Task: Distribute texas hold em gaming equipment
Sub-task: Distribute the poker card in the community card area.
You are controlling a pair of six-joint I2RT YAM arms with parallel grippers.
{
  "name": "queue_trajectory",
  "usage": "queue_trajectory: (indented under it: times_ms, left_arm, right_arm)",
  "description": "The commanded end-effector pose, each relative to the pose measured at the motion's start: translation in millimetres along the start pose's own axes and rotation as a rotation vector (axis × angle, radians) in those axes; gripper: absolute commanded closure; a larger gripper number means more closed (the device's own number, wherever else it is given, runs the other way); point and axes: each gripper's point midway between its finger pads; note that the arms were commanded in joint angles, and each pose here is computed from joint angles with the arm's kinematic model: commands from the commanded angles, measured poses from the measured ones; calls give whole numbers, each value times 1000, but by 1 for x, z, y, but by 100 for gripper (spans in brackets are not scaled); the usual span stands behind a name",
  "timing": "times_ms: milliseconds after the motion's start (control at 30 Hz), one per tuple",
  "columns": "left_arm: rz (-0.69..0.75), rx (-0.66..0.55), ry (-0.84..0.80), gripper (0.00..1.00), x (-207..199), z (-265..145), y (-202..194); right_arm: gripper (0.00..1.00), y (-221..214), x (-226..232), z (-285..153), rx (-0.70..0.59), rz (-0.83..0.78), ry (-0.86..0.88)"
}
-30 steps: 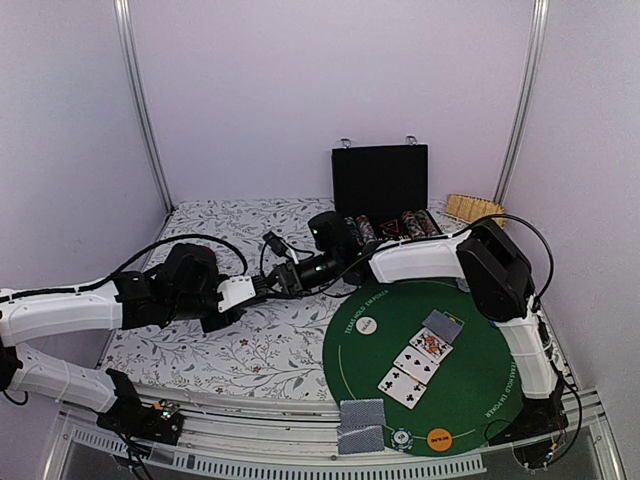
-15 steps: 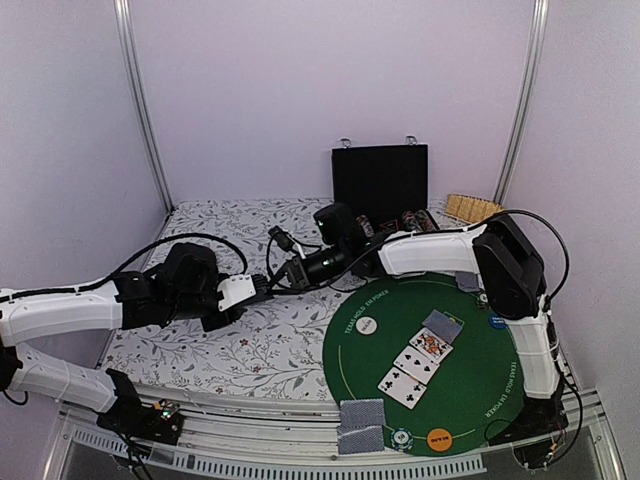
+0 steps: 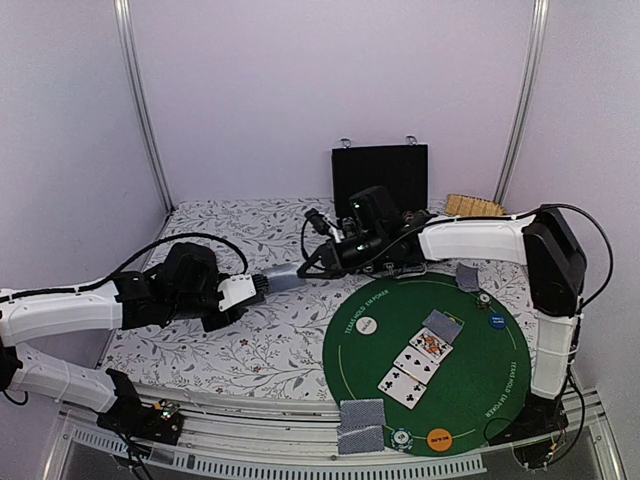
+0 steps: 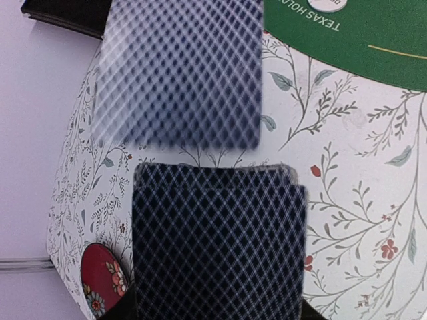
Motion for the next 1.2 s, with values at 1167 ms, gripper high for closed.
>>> queue_trajectory:
  times_ms: [1167]
  left_arm:
    - [13, -25, -7, 54, -2, 0, 7]
  right_arm:
    - [97, -155, -249, -293, -689, 872, -401]
Point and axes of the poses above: each gripper's point midway between its finger pads, its own z axis out along the fingers, its own x axis along the line the jaws close on, y = z × x, and after that the axes turned 11 degrees about z, right-handed
